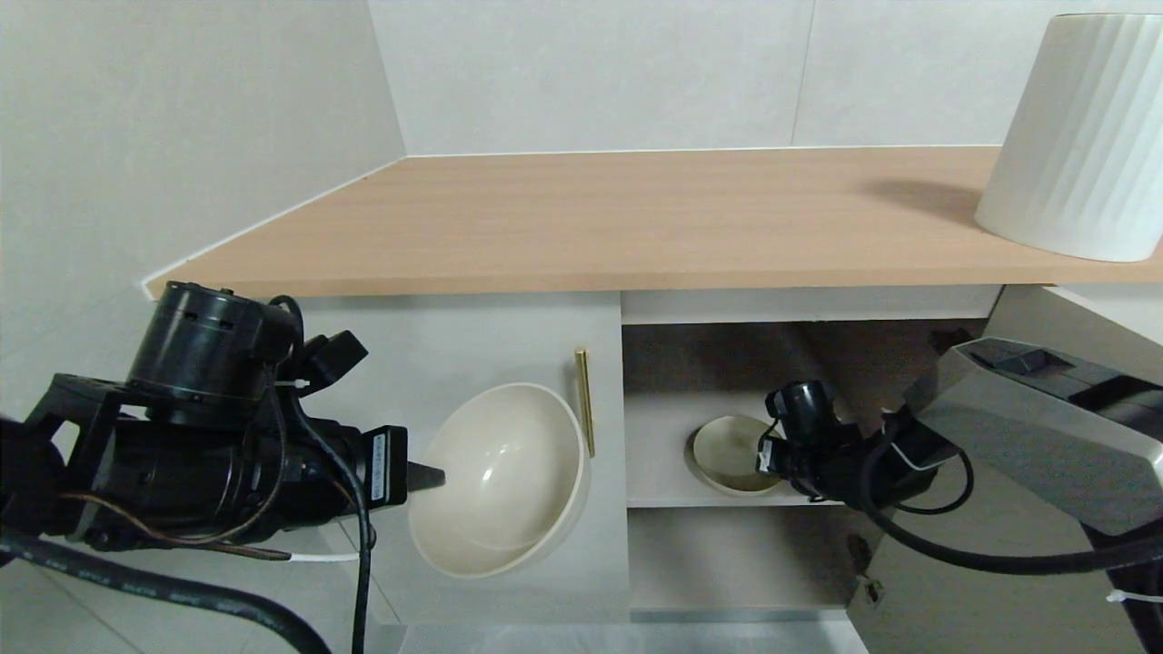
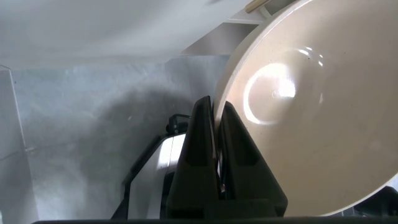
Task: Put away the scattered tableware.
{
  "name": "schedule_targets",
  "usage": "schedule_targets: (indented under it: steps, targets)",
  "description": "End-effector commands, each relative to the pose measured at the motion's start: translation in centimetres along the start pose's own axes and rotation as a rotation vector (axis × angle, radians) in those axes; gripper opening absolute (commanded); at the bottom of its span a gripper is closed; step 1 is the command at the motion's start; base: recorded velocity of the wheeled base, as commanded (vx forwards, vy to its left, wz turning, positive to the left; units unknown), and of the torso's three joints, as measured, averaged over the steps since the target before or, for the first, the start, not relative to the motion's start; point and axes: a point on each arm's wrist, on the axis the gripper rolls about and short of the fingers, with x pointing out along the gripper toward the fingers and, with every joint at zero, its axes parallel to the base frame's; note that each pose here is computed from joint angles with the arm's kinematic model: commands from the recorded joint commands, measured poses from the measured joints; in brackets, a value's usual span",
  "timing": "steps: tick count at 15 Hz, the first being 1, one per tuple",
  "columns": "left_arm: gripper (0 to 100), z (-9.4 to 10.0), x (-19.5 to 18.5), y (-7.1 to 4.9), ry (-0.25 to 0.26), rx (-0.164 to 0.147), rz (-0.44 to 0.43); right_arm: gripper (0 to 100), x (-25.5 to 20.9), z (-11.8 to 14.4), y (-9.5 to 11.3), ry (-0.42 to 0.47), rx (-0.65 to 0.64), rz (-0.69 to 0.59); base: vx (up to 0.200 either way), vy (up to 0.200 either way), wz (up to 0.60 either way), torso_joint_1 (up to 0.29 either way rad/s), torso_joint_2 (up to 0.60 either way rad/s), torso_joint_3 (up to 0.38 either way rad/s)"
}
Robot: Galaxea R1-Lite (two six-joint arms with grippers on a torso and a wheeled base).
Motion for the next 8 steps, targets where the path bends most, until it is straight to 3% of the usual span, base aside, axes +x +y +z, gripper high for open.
schedule_targets:
  steps: [1,8]
  targets:
    - [0,-0.01,0.13,0.04,0.004,-0.002,0.002,0,0.30,0.11,0.12,-0.005,0.002,0.002,0.000,0.000,0.00,0.000,0.00,0.000]
    - [0,-0.02,0.31,0.09,0.010,-0.003,0.004,0,0.90,0.91,0.38,-0.020,0.011,0.001,0.000,0.000,0.00,0.000,0.00,0.000]
